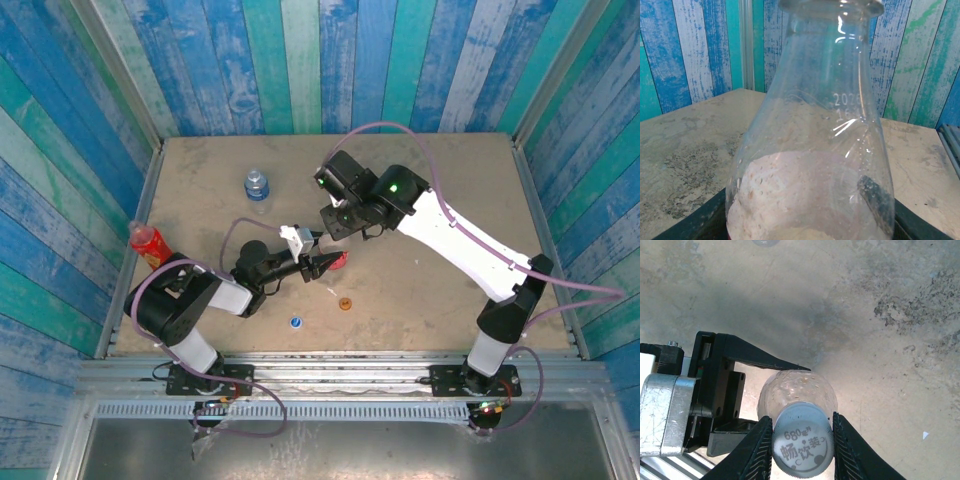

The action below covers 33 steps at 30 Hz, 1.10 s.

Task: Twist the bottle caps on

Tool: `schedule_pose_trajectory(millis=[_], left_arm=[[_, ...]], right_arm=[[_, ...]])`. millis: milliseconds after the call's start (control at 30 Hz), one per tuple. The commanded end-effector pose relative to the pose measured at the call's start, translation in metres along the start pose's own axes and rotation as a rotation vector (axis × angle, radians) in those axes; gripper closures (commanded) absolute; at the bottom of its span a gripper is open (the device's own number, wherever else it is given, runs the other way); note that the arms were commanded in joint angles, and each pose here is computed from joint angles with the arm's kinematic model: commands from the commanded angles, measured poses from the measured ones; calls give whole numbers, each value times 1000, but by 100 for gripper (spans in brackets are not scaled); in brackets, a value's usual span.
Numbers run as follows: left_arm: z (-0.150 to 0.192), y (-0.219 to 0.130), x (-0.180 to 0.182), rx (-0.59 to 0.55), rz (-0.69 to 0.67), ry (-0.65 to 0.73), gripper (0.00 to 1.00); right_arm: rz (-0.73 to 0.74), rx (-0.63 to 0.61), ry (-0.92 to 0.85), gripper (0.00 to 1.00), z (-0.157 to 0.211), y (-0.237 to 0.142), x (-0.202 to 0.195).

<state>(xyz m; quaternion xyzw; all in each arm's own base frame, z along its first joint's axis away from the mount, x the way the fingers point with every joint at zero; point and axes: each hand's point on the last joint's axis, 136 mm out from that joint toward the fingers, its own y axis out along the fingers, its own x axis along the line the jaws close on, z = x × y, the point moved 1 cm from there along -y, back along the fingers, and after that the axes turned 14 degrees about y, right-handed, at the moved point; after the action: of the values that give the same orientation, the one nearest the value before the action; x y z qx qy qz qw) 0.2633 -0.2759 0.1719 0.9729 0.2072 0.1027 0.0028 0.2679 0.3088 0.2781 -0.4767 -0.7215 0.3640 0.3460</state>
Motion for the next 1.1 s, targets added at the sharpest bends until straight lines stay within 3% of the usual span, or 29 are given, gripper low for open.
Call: schedule_pose_trajectory(millis=[0,233,833,1067], left_arm=[[19,-5,-6,73,15,-18,41],[14,-6,-10,43,35,-27,40],[14,-12,-8,26,43,-41,40],[15,-14,-7,30,37,-38,40]], right_arm=[[-17,11,-51,69,1,-2,4],[-179,65,-218,68,4,-5,11],[-523,111,-962,71,37,-2,23],[-588,65,-999,71,23,-10,25]])
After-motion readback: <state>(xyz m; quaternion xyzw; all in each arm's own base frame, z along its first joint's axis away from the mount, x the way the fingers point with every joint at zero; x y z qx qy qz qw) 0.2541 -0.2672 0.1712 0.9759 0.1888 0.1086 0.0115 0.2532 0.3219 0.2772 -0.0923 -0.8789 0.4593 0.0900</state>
